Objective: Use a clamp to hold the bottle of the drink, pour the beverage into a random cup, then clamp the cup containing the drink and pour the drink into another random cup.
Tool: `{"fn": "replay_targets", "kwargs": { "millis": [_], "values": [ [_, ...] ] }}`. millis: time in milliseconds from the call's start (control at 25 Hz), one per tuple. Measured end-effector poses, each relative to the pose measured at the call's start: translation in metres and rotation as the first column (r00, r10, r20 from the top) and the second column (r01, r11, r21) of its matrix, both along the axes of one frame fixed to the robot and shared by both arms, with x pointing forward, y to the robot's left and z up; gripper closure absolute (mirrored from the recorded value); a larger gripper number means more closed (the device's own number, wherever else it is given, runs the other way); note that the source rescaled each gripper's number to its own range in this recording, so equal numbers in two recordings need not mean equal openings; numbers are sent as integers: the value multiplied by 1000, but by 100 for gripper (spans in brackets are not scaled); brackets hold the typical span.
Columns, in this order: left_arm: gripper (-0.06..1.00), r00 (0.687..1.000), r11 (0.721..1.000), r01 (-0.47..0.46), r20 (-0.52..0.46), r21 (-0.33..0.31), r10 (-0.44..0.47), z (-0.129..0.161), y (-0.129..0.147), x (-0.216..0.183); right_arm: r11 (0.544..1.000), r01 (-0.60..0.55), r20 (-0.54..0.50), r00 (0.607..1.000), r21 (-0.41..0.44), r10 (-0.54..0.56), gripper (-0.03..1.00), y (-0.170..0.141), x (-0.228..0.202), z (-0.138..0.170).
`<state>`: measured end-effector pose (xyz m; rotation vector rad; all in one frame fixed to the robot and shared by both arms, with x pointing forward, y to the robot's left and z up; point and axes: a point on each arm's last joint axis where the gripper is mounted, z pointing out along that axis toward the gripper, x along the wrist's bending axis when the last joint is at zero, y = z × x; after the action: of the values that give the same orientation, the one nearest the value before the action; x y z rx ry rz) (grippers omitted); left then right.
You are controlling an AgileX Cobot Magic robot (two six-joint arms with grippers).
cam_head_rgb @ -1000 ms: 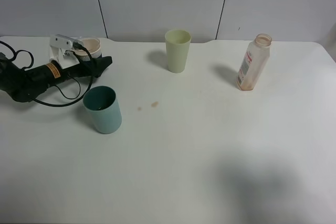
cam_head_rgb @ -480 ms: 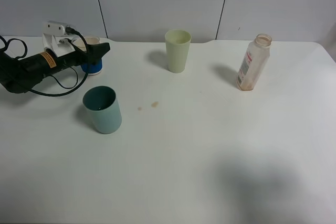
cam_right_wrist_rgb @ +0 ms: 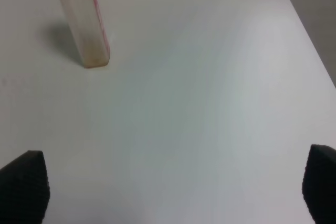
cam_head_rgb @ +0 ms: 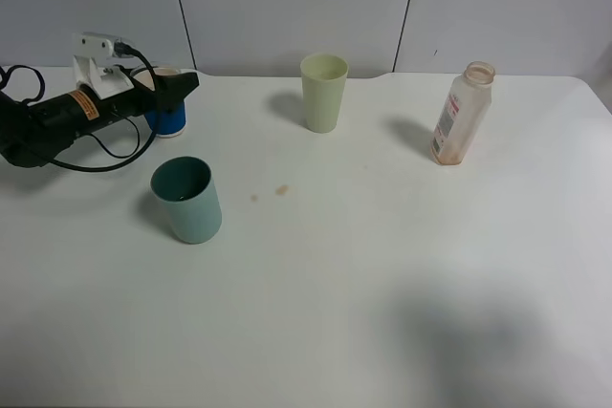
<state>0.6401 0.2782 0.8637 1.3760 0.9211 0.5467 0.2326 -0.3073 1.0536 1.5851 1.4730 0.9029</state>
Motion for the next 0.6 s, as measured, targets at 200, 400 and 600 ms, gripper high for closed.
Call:
{"fn": "replay_targets", "kwargs": {
  "millis": [200, 400, 600],
  "values": [
    [23, 1000, 1000, -5, 10, 1, 5, 5, 2, 0, 1000, 0, 0, 1000, 0, 0, -3, 0, 0, 0],
    [23, 999, 1000, -6, 42, 3, 6, 18, 2, 1, 1000, 0, 0, 1000, 0, 0, -3, 0, 0, 0],
    [23, 997, 1000, -5, 77, 7, 5, 32, 2, 1, 1000, 0, 0, 1000, 0, 0, -3, 0, 0, 0]
  ]
}}
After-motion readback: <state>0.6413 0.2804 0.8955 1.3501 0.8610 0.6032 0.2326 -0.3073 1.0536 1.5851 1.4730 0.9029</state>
